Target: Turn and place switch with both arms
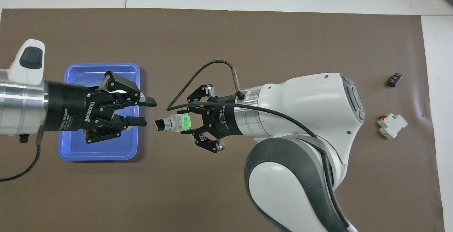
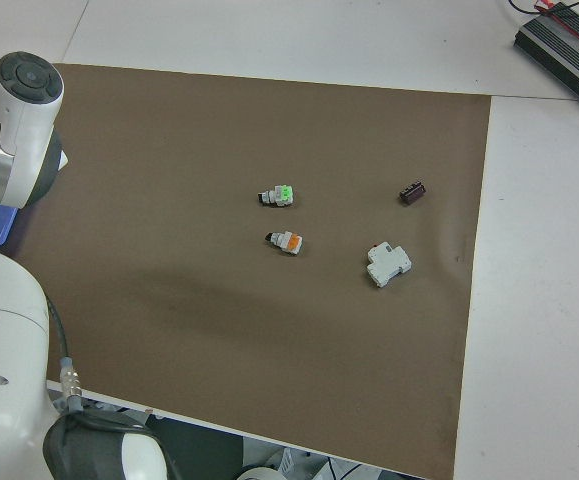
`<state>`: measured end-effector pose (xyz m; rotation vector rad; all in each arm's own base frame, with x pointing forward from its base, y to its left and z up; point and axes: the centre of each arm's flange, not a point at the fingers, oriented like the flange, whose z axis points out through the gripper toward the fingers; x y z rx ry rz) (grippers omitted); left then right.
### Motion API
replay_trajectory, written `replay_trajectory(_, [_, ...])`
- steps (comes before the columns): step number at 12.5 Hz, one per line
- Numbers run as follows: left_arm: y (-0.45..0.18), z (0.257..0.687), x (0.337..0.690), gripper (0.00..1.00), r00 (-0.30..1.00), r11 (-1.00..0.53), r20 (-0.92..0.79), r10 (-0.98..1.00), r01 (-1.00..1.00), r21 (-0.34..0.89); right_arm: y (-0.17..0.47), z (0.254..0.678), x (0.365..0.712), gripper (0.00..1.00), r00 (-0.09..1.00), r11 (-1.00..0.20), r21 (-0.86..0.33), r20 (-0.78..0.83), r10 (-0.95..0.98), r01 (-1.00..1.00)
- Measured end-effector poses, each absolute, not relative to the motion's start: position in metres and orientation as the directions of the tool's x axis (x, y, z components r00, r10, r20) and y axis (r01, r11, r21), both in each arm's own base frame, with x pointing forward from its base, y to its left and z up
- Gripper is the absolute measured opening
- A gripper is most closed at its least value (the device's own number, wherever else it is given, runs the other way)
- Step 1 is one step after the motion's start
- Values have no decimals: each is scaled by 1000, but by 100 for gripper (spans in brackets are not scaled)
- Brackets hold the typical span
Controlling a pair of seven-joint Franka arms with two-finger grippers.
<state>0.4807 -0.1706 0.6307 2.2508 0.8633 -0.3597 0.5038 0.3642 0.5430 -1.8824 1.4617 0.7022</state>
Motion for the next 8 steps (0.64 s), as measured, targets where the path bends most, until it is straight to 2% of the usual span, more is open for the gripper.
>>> replay_trajectory(8, [-166,621,474,51,701,-477,-498,510,713,514,355,544,511,42,122,-82,-90,-756,-643,-993])
